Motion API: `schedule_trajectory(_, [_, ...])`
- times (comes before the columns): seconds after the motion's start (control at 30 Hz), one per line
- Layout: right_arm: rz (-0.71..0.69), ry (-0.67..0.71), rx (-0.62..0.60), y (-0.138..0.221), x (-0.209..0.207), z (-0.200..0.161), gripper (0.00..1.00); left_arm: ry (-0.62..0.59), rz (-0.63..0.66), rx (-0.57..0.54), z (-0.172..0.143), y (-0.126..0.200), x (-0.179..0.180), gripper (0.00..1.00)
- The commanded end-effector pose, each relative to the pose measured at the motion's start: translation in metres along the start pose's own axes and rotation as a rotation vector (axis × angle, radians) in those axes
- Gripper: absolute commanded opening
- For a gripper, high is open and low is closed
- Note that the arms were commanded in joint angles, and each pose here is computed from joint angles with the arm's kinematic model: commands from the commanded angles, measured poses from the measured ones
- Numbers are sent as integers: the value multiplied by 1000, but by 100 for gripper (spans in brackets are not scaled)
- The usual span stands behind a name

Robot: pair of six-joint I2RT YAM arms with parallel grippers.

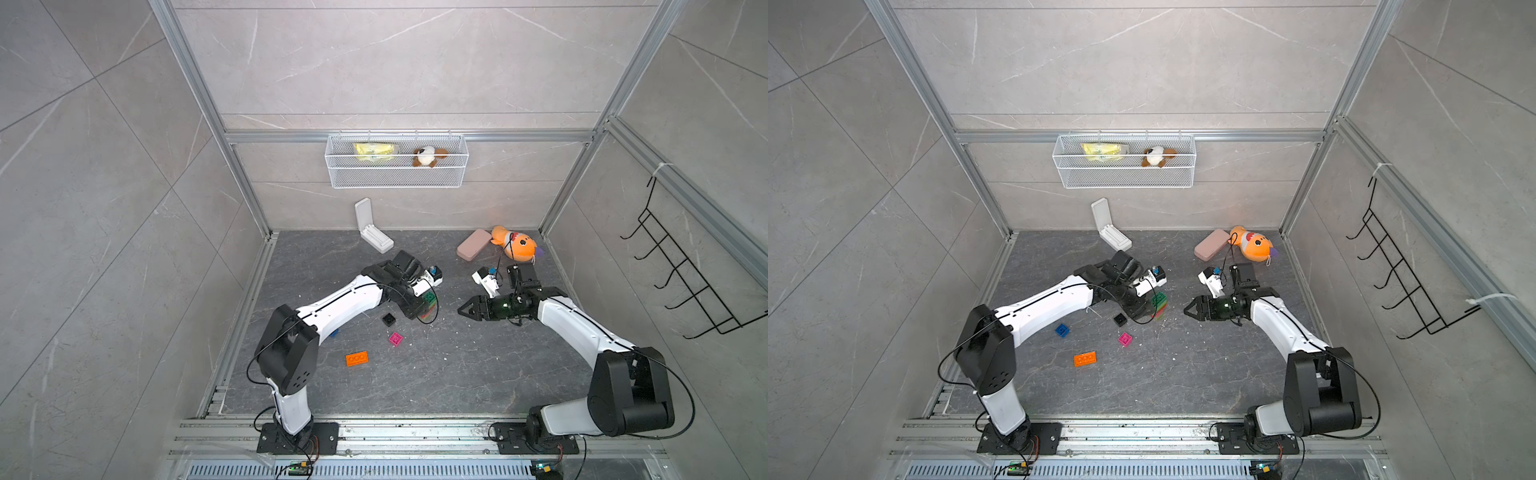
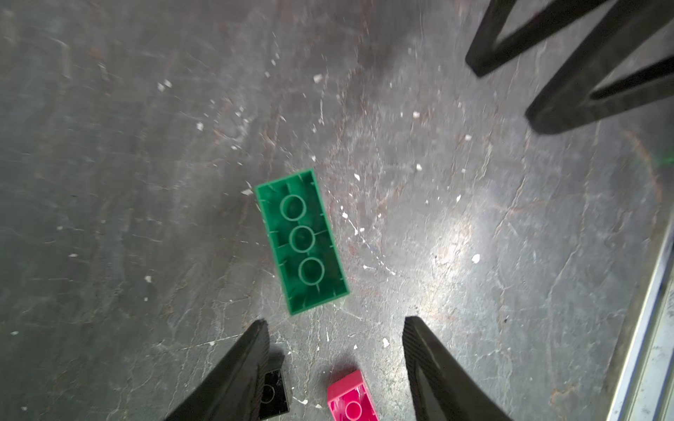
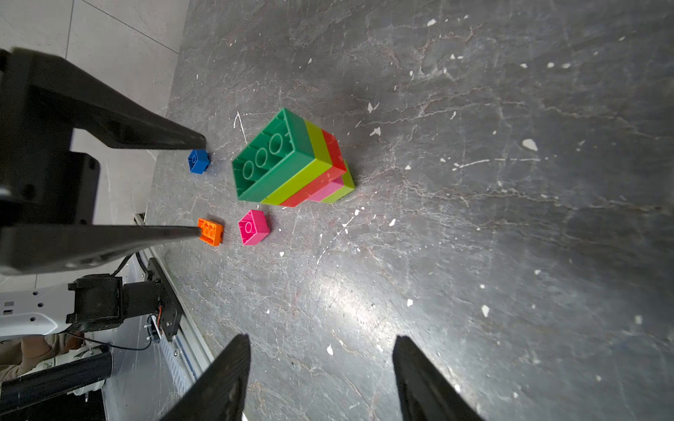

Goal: Assemble a carrot with lego
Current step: Assemble the lego brick with the lego brick.

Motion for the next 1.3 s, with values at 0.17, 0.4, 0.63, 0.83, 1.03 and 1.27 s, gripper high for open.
schedule_trajectory(0.17, [5,-6,8,0,0,0,65,127,37,-41,19,-27,18,44])
schedule_trajectory(0.4, [5,-10,12,-2,-1,-1,65,149,31,-18,15,-40,21,35])
schedule_trajectory(0.63, [6,-12,15,-3,-1,-3,65,155,27,62,-3,-56,22,29])
schedule_trajectory(0.83, [4,-15,16,-3,-2,-4,65,170,65,212,-33,-78,28,29])
schedule_trajectory(1.03, [4,-16,16,-3,-2,-4,65,145,98,237,-25,-72,31,31])
schedule_trajectory(1.27, [5,-17,16,-3,-1,-3,65,122,110,94,21,-42,35,44])
Point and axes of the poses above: each gripper's point midway between its finger pads, its own y axis back along the fingers, its own x axis along the line the jaws close on, z = x × y, the point moved 8 cm from there along y, back along the fingers, and after that the axes turned 6 degrees about y, right-handed, at the moved point
